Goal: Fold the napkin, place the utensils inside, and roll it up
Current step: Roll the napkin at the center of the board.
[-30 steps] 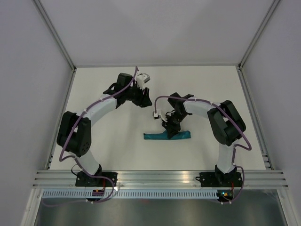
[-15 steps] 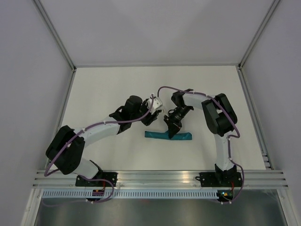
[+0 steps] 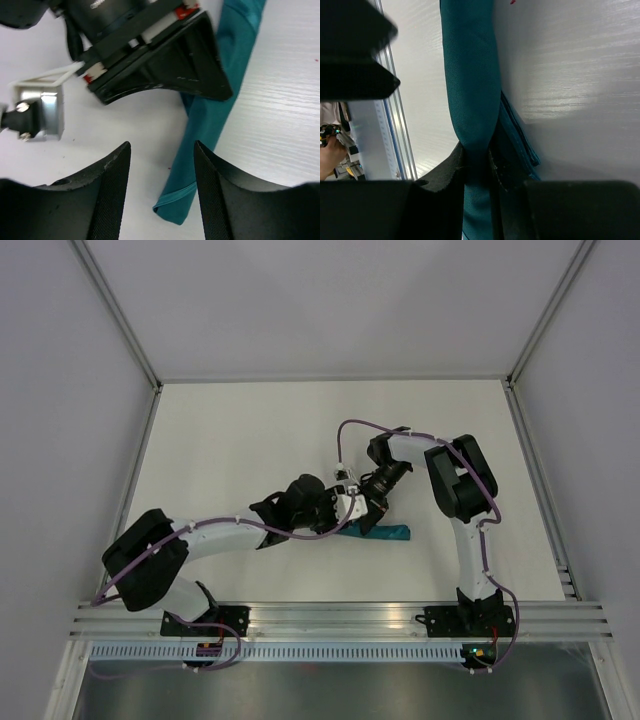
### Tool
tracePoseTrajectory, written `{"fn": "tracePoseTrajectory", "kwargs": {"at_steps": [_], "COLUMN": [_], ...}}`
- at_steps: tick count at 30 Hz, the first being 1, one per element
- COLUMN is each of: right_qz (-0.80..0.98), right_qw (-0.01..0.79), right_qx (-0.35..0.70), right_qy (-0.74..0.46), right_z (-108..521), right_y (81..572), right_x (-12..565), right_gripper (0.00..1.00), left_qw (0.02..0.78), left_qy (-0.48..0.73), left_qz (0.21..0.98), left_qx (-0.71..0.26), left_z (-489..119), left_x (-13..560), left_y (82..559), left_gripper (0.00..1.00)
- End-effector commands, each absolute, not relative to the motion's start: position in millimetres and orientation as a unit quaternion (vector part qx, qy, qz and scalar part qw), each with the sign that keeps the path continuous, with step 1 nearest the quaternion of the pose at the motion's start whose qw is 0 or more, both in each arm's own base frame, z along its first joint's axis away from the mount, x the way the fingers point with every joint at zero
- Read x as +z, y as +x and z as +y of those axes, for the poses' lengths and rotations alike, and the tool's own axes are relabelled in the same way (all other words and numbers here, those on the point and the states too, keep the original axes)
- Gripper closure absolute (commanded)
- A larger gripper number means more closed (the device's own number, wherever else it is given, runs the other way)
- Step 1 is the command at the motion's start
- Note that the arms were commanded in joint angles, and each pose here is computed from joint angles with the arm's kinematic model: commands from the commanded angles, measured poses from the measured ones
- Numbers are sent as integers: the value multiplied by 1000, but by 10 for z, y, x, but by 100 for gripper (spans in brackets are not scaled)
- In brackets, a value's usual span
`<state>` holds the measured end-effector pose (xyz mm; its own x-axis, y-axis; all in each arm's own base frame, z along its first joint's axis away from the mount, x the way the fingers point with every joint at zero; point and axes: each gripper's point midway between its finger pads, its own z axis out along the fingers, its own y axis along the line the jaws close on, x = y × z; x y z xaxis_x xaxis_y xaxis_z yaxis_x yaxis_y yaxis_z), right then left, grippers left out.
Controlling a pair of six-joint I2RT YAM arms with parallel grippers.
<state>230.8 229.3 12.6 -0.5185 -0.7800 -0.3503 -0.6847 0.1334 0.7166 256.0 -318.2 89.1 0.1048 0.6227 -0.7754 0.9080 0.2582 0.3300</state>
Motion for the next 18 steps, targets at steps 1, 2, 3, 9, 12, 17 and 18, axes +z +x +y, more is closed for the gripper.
{"fn": "tracePoseTrajectory", "kwargs": {"at_steps": [1, 2, 3, 9, 12, 17, 18], "right_qz": [-748, -750, -750, -754, -754, -753, -753], "right_qw": [48, 49, 49, 52, 53, 55, 55], "right_qx": [-382, -382, -382, -381, -380, -380, -381], "right_qy": [540, 537, 537, 533, 533, 534, 533], "right_z": [2107, 2105, 2113, 2107, 2104, 2097, 2093], "right_y": [2481, 2486, 2490, 2495, 2496, 2487, 2485], "right_x": [-297, -306, -305, -322, -325, -326, -326], "right_gripper": [85, 85, 85, 85, 85, 85, 85], "left_qw": [456, 450, 446, 453, 467, 463, 464], "left_qy": [647, 656, 665, 690, 682, 677, 676], "left_qz": [591, 587, 580, 552, 552, 566, 567], "left_qx": [-154, -150, -148, -121, -109, -87, -82], "left_z": [-3354, -3349, -3366, -3463, -3512, -3550, -3561], "left_x": [797, 722, 681, 502, 538, 442, 441], "left_y": [2363, 2311, 2262, 2167, 2250, 2378, 2404], "left_gripper": [41, 41, 41, 40, 39, 38, 38]}}
